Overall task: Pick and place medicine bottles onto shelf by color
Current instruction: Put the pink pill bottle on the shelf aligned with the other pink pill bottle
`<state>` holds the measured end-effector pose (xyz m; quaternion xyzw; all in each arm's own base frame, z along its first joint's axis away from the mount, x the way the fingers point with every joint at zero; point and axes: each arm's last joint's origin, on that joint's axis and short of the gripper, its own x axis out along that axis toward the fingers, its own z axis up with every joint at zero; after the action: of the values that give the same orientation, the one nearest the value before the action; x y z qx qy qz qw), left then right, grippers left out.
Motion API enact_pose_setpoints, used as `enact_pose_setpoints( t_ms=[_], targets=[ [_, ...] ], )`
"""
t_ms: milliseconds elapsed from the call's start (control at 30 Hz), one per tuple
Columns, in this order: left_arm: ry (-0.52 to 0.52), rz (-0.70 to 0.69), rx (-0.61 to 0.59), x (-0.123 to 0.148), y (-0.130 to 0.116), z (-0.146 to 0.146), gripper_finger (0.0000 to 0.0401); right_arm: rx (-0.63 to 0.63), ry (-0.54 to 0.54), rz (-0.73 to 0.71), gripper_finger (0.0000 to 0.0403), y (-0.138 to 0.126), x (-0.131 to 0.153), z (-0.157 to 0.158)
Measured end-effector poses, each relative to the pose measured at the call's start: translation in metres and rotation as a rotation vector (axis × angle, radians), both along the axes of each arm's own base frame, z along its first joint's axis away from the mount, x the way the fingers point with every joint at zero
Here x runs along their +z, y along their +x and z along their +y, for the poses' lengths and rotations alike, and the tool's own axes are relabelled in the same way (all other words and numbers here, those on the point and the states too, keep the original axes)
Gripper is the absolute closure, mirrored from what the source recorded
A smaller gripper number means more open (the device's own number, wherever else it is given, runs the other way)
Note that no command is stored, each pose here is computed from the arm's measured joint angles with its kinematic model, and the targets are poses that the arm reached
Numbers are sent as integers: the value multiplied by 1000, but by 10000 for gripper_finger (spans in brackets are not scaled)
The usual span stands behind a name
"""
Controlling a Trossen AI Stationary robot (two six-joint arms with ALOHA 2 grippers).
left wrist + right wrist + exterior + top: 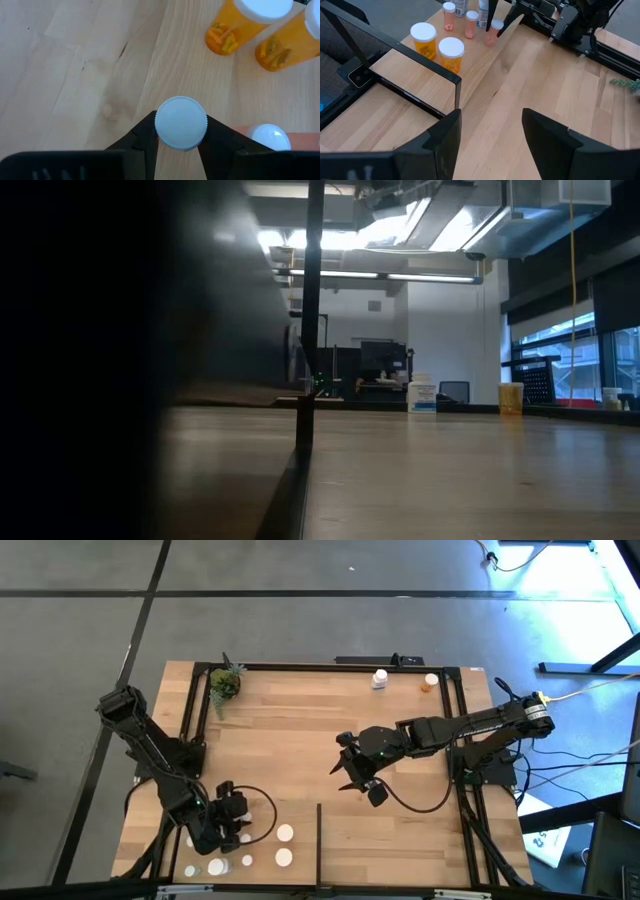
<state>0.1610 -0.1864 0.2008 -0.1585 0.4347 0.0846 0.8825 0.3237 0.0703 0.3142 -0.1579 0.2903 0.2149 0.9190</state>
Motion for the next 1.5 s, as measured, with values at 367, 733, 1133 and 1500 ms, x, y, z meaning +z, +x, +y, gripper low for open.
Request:
enact_pose_setpoints(
  t_ms=[367,733,1133,1500],
  targets=[
    [-3,-4,-1,0,0,0,291,1,0,0,191,0,0,0],
    [-3,-4,-1,0,0,0,290,0,0,0,191,0,0,0],
    [10,-6,-13,0,2,1,246,0,0,0,191,0,0,0],
    [-3,-15,-6,1,4,1,211,0,0,0,191,0,0,0]
  ],
)
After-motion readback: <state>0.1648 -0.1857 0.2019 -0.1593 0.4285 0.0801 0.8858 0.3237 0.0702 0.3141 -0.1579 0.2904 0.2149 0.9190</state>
